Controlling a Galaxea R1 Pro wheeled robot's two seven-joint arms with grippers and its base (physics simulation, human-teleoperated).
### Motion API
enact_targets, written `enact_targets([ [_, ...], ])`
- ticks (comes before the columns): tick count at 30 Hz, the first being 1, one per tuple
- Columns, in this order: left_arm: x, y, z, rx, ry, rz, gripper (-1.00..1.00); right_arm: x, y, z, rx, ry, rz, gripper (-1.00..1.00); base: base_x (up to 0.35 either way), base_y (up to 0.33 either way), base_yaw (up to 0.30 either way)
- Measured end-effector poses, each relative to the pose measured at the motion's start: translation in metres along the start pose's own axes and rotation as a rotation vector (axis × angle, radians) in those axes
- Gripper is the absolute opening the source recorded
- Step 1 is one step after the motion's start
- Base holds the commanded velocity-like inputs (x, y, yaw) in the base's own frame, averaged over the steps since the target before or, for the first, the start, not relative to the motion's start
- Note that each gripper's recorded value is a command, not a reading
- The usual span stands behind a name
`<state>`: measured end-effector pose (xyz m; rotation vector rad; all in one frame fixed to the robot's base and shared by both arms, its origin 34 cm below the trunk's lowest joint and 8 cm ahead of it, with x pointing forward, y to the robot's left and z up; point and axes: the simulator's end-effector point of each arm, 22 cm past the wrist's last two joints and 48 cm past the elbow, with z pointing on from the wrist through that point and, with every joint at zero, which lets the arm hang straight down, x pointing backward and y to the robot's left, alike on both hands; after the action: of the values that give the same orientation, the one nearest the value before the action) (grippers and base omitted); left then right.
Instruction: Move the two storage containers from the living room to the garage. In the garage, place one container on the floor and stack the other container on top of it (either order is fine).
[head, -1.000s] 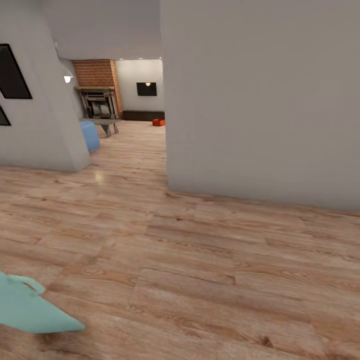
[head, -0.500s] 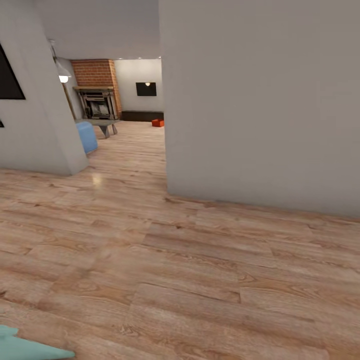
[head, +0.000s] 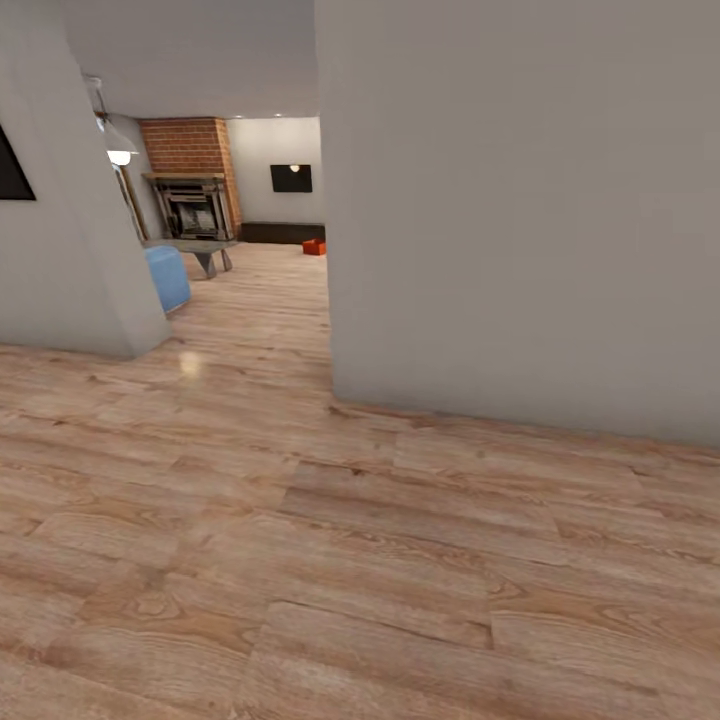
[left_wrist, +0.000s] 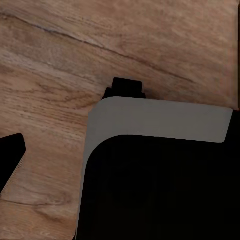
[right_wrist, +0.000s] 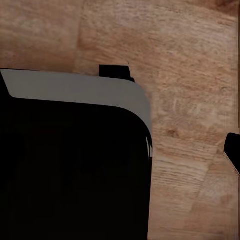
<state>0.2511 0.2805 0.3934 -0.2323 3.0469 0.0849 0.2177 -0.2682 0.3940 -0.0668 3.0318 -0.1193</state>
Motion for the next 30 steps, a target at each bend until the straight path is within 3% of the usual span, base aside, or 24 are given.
enact_targets([
  [30,-0.0001,0.0,0.0,0.0,0.0,0.0,1.0,-0.0002,0.0003,0.0,0.0,-0.001,0.002,1.0,0.322,0.0,0.0],
])
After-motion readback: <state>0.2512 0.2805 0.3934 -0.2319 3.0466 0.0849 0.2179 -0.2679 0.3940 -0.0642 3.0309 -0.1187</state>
